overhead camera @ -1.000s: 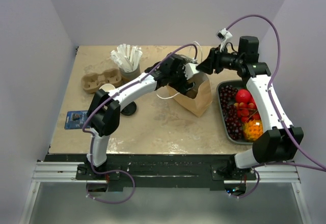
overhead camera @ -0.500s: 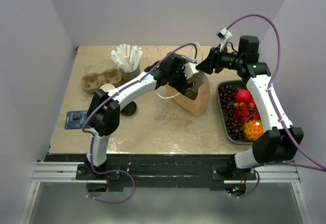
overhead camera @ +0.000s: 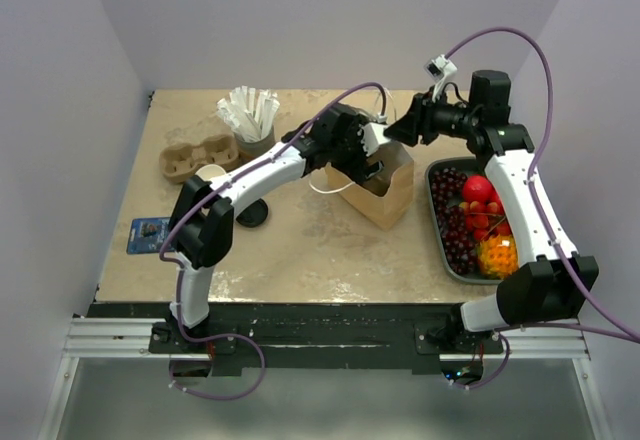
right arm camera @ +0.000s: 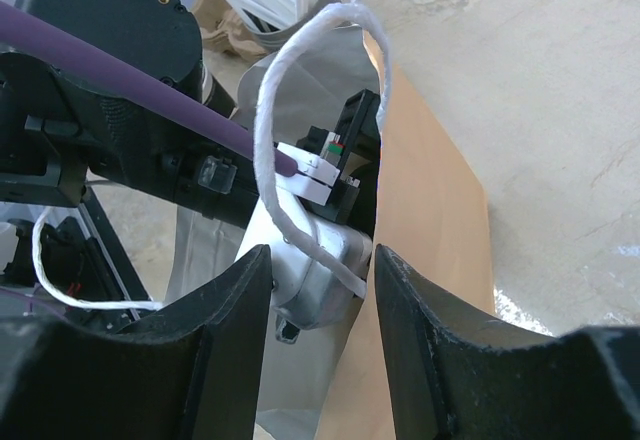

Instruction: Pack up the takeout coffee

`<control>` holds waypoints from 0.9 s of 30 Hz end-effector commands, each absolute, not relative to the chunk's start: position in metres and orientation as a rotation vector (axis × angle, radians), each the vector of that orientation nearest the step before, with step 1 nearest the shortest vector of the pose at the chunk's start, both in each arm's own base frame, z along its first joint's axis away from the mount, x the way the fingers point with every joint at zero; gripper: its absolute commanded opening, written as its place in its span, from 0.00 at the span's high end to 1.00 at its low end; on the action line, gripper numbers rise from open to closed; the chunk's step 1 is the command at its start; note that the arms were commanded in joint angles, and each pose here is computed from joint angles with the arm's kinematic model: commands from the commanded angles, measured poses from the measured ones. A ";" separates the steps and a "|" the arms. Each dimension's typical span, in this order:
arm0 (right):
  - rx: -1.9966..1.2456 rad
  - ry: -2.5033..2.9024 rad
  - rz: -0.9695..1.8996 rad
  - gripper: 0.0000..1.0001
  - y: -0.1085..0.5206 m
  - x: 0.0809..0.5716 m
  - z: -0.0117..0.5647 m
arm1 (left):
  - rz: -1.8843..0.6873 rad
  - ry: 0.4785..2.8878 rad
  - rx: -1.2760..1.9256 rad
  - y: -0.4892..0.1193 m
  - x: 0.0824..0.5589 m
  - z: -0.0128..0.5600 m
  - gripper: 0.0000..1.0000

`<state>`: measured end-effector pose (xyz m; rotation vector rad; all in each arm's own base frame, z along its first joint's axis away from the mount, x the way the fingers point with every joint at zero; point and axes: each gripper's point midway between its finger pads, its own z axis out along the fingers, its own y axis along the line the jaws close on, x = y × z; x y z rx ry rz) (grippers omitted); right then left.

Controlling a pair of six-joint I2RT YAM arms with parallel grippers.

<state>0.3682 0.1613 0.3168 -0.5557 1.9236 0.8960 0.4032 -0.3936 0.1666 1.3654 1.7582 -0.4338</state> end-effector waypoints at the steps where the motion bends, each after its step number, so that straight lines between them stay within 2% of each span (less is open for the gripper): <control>1: -0.516 2.046 0.857 0.53 0.153 0.361 0.286 | -0.545 1.439 1.216 -0.410 0.399 0.290 0.00; 10: -0.523 2.068 0.789 0.59 0.146 0.365 0.278 | -0.586 1.387 1.143 -0.413 0.397 0.325 0.00; 16: -0.567 2.054 0.798 0.60 0.147 0.355 0.283 | -0.587 1.459 1.157 -0.413 0.401 0.309 0.00; 20: -0.635 1.937 0.907 0.49 0.161 0.342 0.308 | -0.590 1.502 1.163 -0.411 0.401 0.296 0.01; 27: -0.624 1.909 1.030 0.42 0.172 0.337 0.319 | -0.570 1.540 1.157 -0.410 0.407 0.284 0.01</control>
